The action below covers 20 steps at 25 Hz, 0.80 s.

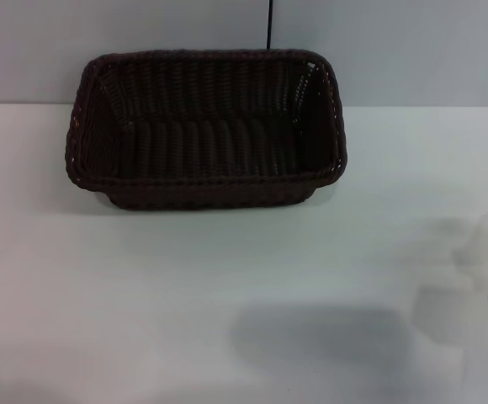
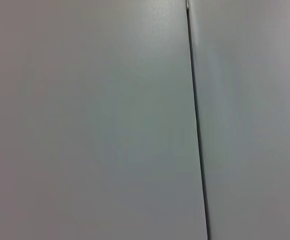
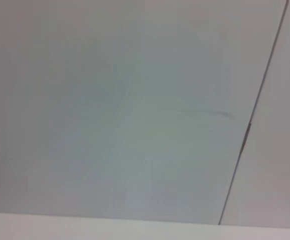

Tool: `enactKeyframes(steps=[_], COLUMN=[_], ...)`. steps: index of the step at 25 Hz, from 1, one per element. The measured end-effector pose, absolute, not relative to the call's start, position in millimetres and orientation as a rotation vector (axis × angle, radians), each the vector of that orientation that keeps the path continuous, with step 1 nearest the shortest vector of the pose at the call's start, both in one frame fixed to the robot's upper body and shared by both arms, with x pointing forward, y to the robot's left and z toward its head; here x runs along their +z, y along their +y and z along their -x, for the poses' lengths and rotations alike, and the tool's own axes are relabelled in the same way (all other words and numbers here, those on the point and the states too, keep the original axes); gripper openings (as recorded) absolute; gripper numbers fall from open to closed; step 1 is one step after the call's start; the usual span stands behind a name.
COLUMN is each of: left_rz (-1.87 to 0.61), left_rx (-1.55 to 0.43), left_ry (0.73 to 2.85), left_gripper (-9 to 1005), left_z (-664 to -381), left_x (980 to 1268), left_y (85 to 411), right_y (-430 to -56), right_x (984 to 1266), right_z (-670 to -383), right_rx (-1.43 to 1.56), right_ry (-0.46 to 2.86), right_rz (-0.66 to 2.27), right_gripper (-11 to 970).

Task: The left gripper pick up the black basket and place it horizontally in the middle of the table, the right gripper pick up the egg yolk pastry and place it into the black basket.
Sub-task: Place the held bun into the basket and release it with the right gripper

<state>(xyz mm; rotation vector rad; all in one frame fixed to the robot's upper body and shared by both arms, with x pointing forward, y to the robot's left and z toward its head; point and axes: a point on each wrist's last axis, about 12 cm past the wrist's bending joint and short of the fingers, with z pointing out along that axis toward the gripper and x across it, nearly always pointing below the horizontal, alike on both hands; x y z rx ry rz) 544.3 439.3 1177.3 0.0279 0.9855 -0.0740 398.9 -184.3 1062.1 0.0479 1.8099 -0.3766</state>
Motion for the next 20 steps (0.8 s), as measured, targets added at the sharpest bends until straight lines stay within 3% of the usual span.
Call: enactKeyframes(steps=[20], left_rz=[-0.019], left_rx=[-0.086], left_ry=[0.992], left_gripper=[758], left_z=[-548.2], left_x=[1175.4], left_y=[435.3], right_y=[-193.9], right_x=[1074.5], right_z=[-411.1], right_rx=[-0.471], right_ry=[1.693], right_rz=[0.048], right_gripper=[29])
